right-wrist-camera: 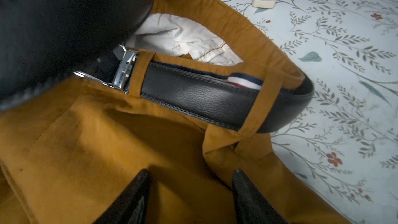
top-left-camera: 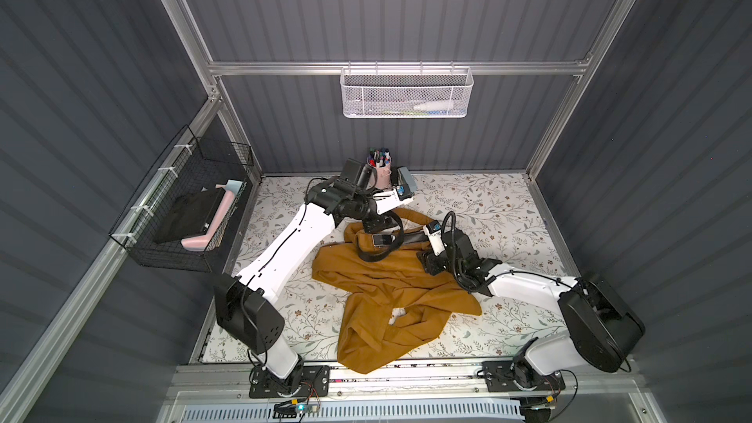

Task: Remove the belt from the trousers

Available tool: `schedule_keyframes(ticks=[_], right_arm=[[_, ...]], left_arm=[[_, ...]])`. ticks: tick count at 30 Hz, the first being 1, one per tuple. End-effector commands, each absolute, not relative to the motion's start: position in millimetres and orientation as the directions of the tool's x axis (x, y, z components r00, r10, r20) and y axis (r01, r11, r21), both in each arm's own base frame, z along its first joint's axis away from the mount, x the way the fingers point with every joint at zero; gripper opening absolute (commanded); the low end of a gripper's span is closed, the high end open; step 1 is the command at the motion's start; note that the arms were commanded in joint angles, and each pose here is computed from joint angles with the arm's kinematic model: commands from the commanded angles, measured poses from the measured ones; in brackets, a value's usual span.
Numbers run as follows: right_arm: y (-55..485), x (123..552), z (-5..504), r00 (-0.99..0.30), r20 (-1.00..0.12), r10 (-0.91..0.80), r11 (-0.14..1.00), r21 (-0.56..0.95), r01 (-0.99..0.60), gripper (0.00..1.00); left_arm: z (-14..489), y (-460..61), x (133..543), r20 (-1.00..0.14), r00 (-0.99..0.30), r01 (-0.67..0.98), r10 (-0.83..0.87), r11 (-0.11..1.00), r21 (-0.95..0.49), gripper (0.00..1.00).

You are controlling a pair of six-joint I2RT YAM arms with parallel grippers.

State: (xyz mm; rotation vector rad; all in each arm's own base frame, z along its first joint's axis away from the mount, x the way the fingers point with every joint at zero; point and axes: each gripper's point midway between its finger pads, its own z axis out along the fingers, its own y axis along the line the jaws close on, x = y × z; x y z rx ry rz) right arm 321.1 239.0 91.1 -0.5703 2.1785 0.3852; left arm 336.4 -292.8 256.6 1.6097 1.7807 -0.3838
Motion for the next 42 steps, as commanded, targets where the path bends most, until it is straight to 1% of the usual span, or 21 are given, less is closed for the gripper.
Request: schedule_keyframes(ticks=[1,4,6,9,11,15,16,18,21,22,24,25,26,28,31,33,36,40,42], right_arm=[[236,320,99,-0.546,-0.815,-0.193,0.855,0.134,-0.501,0.64],[234,318,96,-0.559,-0.807,-0.188,0.857,0.144,-0.495,0.64],[232,316,91,-0.572,-0.799,-0.184,0.861,0.15,-0.486,0.64],[230,314,85,-0.586,-0.791,-0.177,0.865,0.16,-0.477,0.64],[229,312,81,-0.595,-0.784,-0.177,0.865,0.164,-0.474,0.63],[222,311,73,-0.604,-0.776,-0.182,0.88,0.145,-0.452,0.63],[222,311,72,-0.605,-0.775,-0.182,0.882,0.144,-0.45,0.63],[221,311,70,-0.608,-0.772,-0.188,0.883,0.138,-0.449,0.63],[220,311,69,-0.608,-0.77,-0.195,0.883,0.133,-0.451,0.63],[220,311,68,-0.609,-0.769,-0.195,0.883,0.132,-0.451,0.63],[220,311,68,-0.611,-0.767,-0.196,0.882,0.134,-0.451,0.63],[220,311,68,-0.613,-0.766,-0.19,0.883,0.139,-0.448,0.63],[222,312,68,-0.616,-0.766,-0.186,0.882,0.147,-0.449,0.63],[225,311,68,-0.616,-0.765,-0.189,0.875,0.154,-0.46,0.63],[225,313,68,-0.616,-0.763,-0.193,0.878,0.146,-0.456,0.63],[225,314,70,-0.614,-0.766,-0.192,0.878,0.145,-0.456,0.63],[224,313,69,-0.614,-0.767,-0.186,0.879,0.149,-0.452,0.63],[225,310,68,-0.621,-0.761,-0.187,0.874,0.16,-0.459,0.63],[226,309,69,-0.619,-0.762,-0.189,0.87,0.162,-0.465,0.63]], left_arm=[[211,-301,334,-0.608,-0.065,0.981,0.791,0.163,0.106,0.49],[197,-317,333,-0.591,-0.065,0.987,0.804,0.14,0.081,0.43],[185,-327,332,-0.568,-0.059,0.989,0.821,0.125,0.078,0.43],[156,-319,356,-0.477,-0.126,0.97,0.87,0.208,0.122,0.43],[154,-311,367,-0.452,-0.19,0.948,0.872,0.283,0.147,0.43],[168,-303,377,-0.473,-0.184,0.925,0.861,0.315,0.213,0.43],[170,-298,380,-0.471,-0.191,0.92,0.861,0.325,0.221,0.45],[170,-290,382,-0.472,-0.206,0.913,0.857,0.342,0.222,0.52],[172,-275,388,-0.497,-0.255,0.893,0.83,0.399,0.21,0.57],[172,-269,390,-0.503,-0.278,0.883,0.818,0.424,0.202,0.57],[174,-261,390,-0.513,-0.307,0.874,0.801,0.451,0.18,0.51],[172,-260,386,-0.508,-0.298,0.886,0.808,0.432,0.169,0.46],[166,-259,381,-0.484,-0.243,0.909,0.84,0.371,0.188,0.45],[148,-257,367,-0.406,-0.159,0.948,0.9,0.254,0.192,0.44],[124,-254,355,-0.307,-0.113,0.969,0.945,0.173,0.179,0.45],[115,-252,356,-0.265,-0.101,0.968,0.959,0.156,0.195,0.46],[105,-252,358,-0.24,-0.086,0.97,0.967,0.136,0.203,0.55],[86,-253,369,-0.194,-0.084,0.966,0.977,0.127,0.223,0.62],[76,-254,376,-0.18,-0.088,0.962,0.98,0.131,0.24,0.63]])
